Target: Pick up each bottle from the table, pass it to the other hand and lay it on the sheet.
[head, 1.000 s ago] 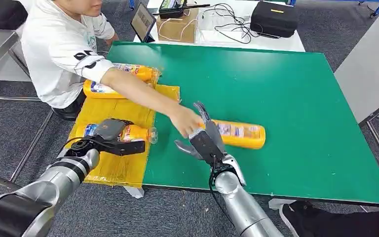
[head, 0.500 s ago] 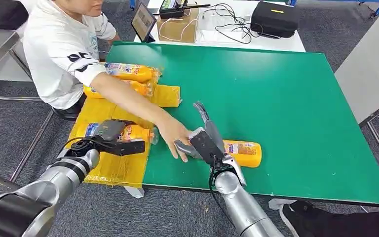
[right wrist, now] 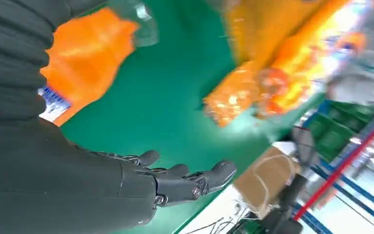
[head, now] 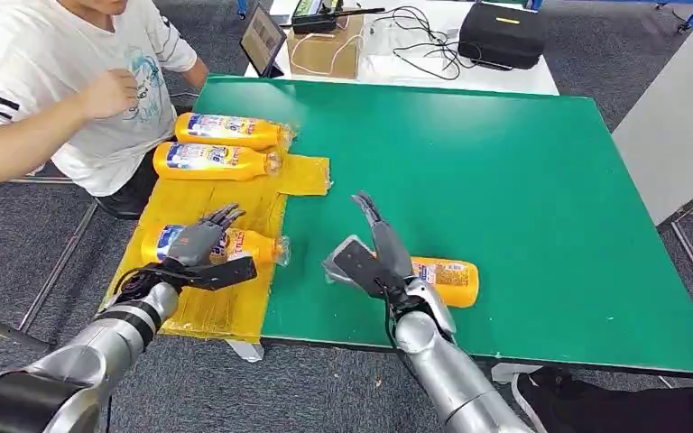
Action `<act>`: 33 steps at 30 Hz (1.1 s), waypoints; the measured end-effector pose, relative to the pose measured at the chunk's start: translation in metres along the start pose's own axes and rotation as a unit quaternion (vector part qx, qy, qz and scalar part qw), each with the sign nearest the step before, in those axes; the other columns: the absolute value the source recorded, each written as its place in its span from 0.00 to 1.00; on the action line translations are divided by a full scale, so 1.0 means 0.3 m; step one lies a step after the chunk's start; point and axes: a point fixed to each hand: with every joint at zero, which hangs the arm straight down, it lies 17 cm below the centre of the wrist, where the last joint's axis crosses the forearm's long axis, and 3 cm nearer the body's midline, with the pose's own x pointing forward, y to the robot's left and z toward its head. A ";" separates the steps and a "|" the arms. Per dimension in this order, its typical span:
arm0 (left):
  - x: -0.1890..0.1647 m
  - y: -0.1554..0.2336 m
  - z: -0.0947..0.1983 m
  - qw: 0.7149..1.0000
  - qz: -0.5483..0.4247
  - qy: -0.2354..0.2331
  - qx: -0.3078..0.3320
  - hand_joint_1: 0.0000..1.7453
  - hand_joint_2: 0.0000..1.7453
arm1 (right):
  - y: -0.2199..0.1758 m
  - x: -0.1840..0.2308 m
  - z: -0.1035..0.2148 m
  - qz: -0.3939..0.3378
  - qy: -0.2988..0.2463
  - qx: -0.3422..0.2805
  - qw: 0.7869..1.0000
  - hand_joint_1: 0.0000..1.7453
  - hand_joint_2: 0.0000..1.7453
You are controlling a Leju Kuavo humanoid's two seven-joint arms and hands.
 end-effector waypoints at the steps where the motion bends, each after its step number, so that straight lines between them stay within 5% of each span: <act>1: -0.006 -0.001 0.004 1.000 -0.002 0.002 0.001 0.00 1.00 | 0.004 -0.024 0.006 0.026 0.008 0.008 1.000 0.00 1.00; 16: 0.000 0.057 0.056 0.988 0.131 -0.028 0.079 0.00 1.00 | -0.129 -0.386 0.125 0.199 0.105 0.070 0.972 0.00 1.00; 25: 0.052 0.171 0.083 0.858 0.493 -0.071 0.128 0.00 1.00 | -0.197 -0.547 0.222 0.252 0.162 0.124 0.946 0.00 1.00; 29: 0.082 0.190 0.088 0.815 0.557 -0.092 0.128 0.00 1.00 | -0.242 -0.588 0.246 0.259 0.174 0.142 0.940 0.00 1.00; 33: 0.085 0.198 0.087 0.803 0.572 -0.095 0.135 0.00 1.00 | -0.279 -0.610 0.259 0.268 0.179 0.141 0.936 0.00 1.00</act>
